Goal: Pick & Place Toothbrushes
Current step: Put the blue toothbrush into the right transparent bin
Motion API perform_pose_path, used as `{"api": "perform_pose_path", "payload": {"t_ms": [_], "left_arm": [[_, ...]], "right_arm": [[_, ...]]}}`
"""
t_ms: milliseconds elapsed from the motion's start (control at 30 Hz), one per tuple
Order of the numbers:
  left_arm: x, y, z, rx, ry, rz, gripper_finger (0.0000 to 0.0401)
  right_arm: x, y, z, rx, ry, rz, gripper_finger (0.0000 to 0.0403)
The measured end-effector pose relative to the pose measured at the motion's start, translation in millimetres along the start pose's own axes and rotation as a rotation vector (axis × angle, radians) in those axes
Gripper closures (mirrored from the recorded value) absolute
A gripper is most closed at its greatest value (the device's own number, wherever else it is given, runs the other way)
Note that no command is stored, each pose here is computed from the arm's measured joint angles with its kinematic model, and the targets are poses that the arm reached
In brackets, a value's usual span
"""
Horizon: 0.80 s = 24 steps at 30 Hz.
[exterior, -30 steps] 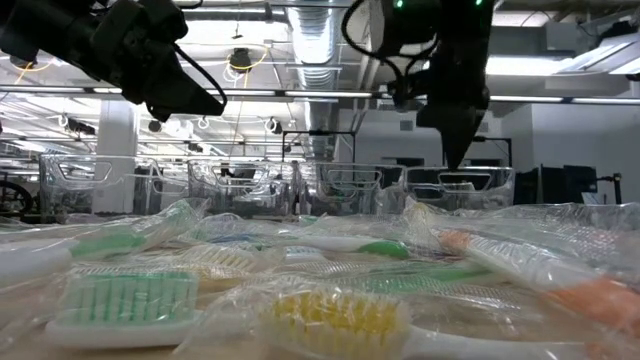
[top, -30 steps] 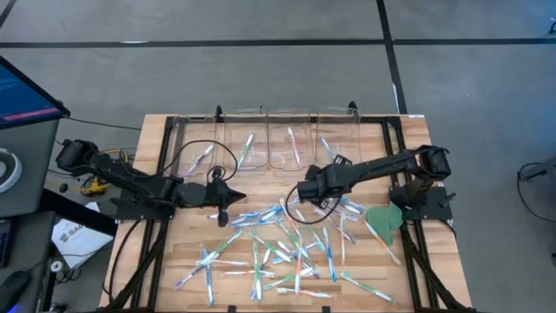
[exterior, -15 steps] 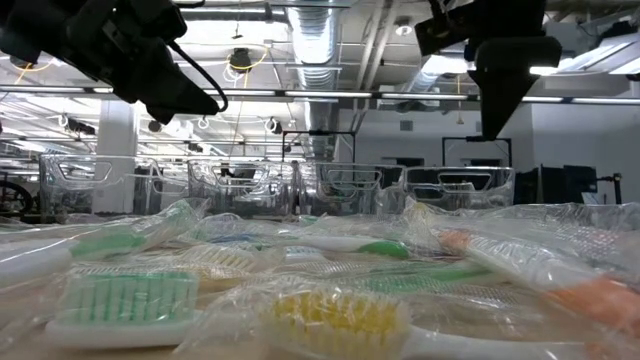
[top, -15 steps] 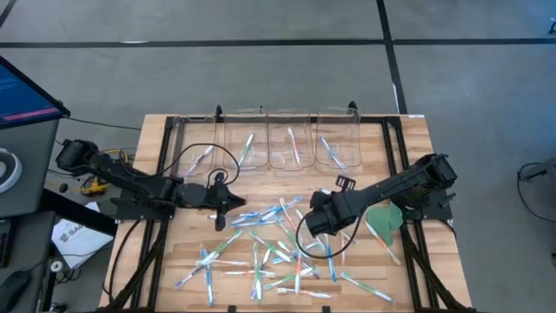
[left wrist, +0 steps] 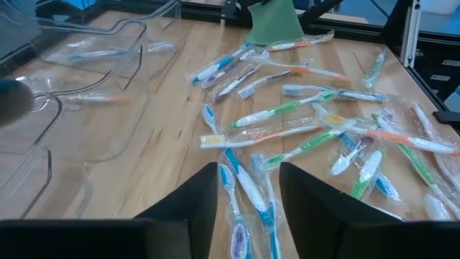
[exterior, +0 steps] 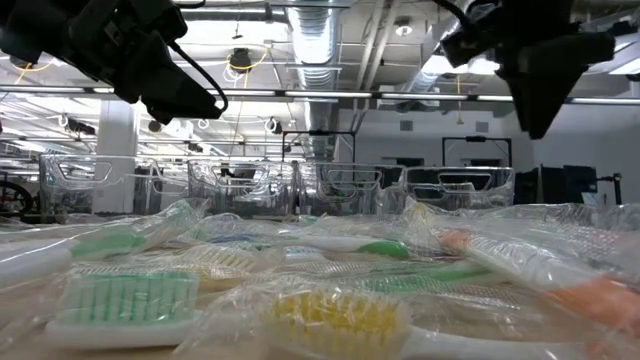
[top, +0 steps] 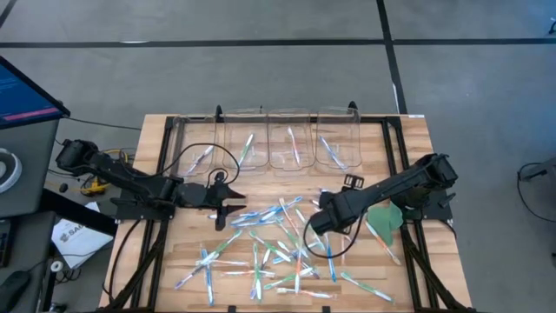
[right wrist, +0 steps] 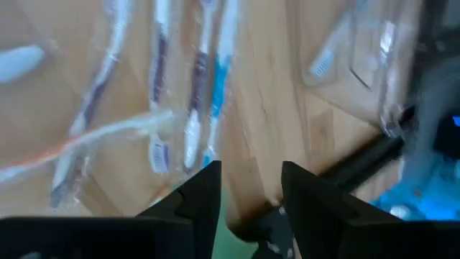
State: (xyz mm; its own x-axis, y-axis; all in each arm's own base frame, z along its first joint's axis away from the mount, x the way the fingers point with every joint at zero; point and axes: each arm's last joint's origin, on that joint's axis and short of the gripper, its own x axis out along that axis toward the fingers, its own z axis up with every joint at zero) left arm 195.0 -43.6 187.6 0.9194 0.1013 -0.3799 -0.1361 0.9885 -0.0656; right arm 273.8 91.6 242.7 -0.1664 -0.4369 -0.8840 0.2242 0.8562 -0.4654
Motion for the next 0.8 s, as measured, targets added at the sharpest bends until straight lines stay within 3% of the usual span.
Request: {"api": "perform_pose_path", "payload": {"t_ms": [167,300,533,633,800], "left_arm": [[0,1,-4,0.002,0.006,0.001,0.0241],[0,4,-15,0.01,0.037,0.008,0.0237],[0,4,-17,-0.012,0.032,0.008,0.0237],[0,4,-15,-0.017,0.019,0.005,0.0235],[0,3,-14,-0.02,0.01,0.002,0.0235]], "right_arm": [[-12,-22,-20,0.076,-0.057,0.055,0.0274],[-19,-51,-53,0.196,-0.151,0.105,0.0286],[2,-69,-92,0.466,-0.411,0.396,0.0291],[22,-60,-97,0.461,-0.514,0.493,0.029],[59,-43,-102,0.389,-0.533,0.486,0.029]]}}
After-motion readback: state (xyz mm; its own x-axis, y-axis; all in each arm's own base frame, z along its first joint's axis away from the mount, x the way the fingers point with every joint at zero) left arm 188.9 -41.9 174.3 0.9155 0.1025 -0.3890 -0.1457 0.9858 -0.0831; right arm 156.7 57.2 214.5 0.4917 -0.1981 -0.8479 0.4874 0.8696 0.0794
